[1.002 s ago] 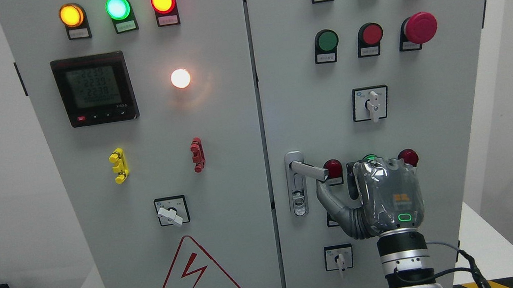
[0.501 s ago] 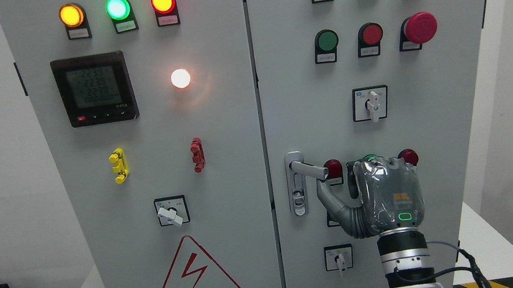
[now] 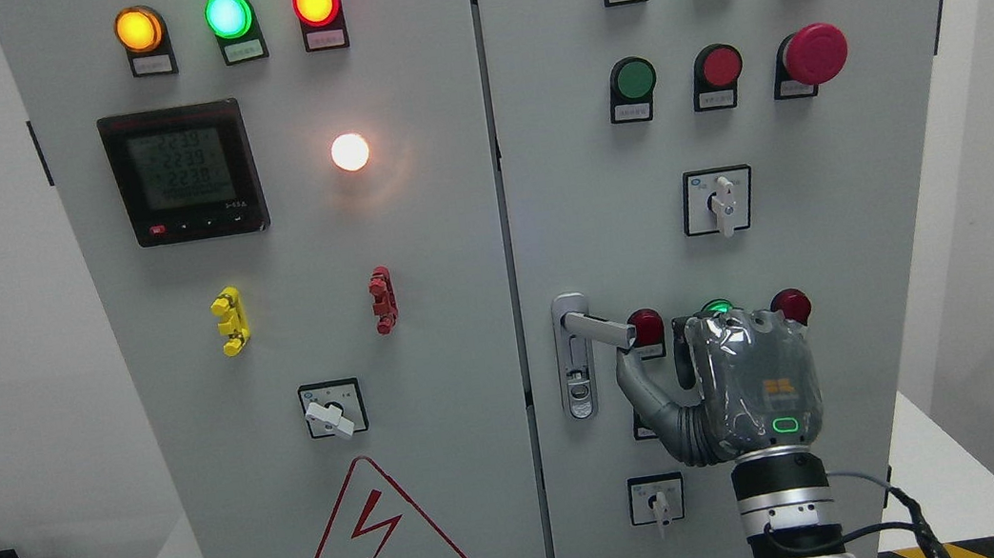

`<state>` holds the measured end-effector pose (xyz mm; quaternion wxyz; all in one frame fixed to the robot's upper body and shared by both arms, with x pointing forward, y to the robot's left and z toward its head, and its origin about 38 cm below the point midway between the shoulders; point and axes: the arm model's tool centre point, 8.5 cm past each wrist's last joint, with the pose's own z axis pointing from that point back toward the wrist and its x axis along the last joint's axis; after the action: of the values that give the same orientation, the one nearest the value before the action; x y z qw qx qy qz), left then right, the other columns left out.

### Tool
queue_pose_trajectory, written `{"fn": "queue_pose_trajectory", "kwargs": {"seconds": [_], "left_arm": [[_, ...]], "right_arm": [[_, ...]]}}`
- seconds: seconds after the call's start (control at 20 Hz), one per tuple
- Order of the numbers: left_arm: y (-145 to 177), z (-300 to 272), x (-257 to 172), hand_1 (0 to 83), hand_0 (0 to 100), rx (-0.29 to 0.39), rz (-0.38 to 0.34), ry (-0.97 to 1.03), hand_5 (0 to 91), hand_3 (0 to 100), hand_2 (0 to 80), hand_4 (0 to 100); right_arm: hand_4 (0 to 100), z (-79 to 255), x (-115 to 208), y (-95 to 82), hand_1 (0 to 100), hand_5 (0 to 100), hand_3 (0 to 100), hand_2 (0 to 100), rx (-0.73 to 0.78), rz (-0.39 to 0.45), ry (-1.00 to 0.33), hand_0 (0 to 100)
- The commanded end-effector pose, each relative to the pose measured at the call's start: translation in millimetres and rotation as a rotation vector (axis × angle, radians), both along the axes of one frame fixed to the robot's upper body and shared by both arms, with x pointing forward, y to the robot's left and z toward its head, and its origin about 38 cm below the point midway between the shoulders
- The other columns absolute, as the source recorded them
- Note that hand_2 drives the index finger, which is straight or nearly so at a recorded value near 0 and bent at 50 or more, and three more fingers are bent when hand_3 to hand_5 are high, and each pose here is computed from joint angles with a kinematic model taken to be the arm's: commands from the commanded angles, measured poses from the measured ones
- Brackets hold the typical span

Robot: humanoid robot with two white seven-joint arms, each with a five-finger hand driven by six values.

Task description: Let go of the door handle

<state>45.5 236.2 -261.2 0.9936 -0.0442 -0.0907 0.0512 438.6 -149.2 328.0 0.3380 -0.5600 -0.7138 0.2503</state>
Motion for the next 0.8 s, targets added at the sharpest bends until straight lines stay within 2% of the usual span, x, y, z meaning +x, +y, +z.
{"fn": "queue_pose_trajectory", "kwargs": {"seconds": [0.0, 0.3, 0.55, 0.6, 0.65, 0.7, 0.75], "left_arm": [[0, 0, -6, 38.9, 12, -0.001, 0.012, 0.017, 0.0, 0, 0.0, 0], [0, 0, -6, 38.9, 12, -0.001, 0.012, 0.017, 0.0, 0, 0.0, 0], [0, 0, -6, 38.9, 12, -0.001, 0.011, 0.016, 0.0, 0, 0.0, 0], [0, 0, -6, 38.9, 12, -0.001, 0.012, 0.017, 0.0, 0, 0.0, 0], [0, 0, -6, 38.9, 12, -0.001, 0.012, 0.017, 0.0, 0, 0.0, 0], [0, 0, -6, 38.9, 12, -0.001, 0.012, 0.017, 0.0, 0, 0.0, 0], [0, 0, -6, 38.9, 12, -0.001, 0.012, 0.017, 0.0, 0, 0.0, 0]], "right_arm": [[94, -3, -10, 3.2, 14, 96, 100, 94, 0.0, 0.014, -0.014, 40], [94, -11, -35, 6.2, 14, 97, 100, 93, -0.022, 0.07, -0.072, 40], [93, -3, -55, 5.5, 15, 96, 100, 89, -0.034, 0.107, -0.166, 40], [91, -1, -60, 5.4, 15, 94, 100, 86, -0.04, 0.118, -0.186, 40], [88, -1, -64, 5.5, 15, 89, 100, 78, -0.046, 0.132, -0.197, 40], [87, -1, -67, 5.5, 15, 87, 100, 76, -0.049, 0.15, -0.203, 40], [84, 0, -68, 4.8, 15, 80, 98, 69, -0.049, 0.168, -0.21, 40]]}}
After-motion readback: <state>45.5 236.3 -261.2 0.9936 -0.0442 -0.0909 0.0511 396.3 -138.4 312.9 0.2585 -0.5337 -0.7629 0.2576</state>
